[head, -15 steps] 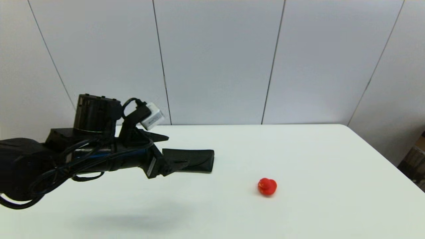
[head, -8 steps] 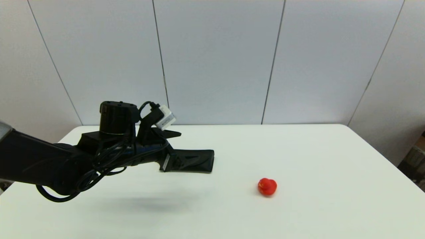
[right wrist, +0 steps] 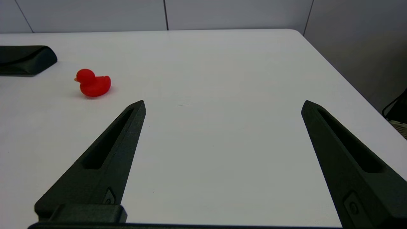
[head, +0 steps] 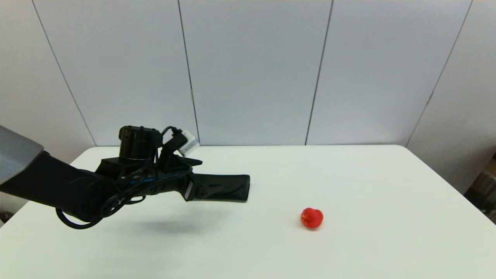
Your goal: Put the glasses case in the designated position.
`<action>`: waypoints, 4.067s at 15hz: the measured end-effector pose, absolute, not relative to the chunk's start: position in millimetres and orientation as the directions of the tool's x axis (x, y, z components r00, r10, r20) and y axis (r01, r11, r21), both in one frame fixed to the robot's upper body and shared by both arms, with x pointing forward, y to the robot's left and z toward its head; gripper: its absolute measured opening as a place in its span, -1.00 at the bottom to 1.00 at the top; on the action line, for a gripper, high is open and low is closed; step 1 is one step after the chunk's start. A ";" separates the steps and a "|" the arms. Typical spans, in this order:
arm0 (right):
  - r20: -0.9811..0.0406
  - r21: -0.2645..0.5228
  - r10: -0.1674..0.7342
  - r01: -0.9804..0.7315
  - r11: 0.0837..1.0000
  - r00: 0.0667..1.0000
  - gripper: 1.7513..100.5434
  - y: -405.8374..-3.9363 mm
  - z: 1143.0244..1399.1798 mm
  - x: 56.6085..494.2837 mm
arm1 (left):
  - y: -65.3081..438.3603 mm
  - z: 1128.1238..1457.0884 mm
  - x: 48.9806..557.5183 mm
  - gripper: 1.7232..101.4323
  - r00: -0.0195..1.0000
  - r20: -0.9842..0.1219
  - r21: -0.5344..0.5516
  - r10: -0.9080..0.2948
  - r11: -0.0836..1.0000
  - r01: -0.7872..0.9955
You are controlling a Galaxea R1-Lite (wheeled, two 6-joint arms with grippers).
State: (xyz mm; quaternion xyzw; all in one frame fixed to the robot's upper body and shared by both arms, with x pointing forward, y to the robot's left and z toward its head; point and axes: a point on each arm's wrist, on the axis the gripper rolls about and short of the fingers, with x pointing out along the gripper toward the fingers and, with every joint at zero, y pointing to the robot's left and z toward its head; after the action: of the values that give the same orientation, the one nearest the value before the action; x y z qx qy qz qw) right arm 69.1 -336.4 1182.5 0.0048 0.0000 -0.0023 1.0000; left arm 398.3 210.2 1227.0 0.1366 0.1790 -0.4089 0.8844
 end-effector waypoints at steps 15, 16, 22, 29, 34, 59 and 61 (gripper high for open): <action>0.000 0.009 -0.005 0.005 1.000 1.000 0.93 -336.4 1182.5 69.1 | 216.4 1194.6 413.9 0.93 0.483 -0.433 0.126 -0.761 0.479 0.869; 0.000 0.010 -0.005 0.005 1.000 1.000 0.93 -336.4 1182.5 69.1 | 216.2 1192.0 414.9 0.93 0.480 -0.438 0.127 -0.760 0.476 0.870; 0.000 0.009 -0.005 0.005 1.000 1.000 0.93 -336.4 1182.5 69.1 | 213.2 1181.5 429.6 0.93 0.507 -0.460 0.130 -0.729 0.510 0.850; 0.000 0.011 -0.005 0.005 1.000 1.000 0.93 -336.4 1182.5 69.1 | 214.7 1173.4 433.7 0.62 0.517 -0.478 0.111 -0.710 0.534 0.838; 0.000 0.010 -0.005 0.005 1.000 1.000 0.93 -336.4 1182.5 69.1 | 214.9 1171.7 433.8 0.03 0.542 -0.496 0.135 -0.678 0.557 0.820; 0.000 0.009 -0.005 0.005 1.000 1.000 0.93 -336.4 1182.5 69.1 | 177.6 1339.1 407.9 -0.95 0.708 -0.215 -0.206 -0.673 0.740 0.641; 0.000 0.010 -0.005 0.005 1.000 1.000 0.93 -336.4 1182.5 69.1 | 166.6 1348.2 405.4 -0.95 0.693 -0.183 -0.199 -0.698 0.716 0.669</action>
State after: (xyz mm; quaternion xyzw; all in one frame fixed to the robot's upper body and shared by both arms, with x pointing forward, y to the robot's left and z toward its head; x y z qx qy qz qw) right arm 69.1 -336.4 1182.5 0.0052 0.0000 -0.0023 1.0000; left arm 405.4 166.6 1348.2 -0.0583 0.1235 -0.3721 0.9181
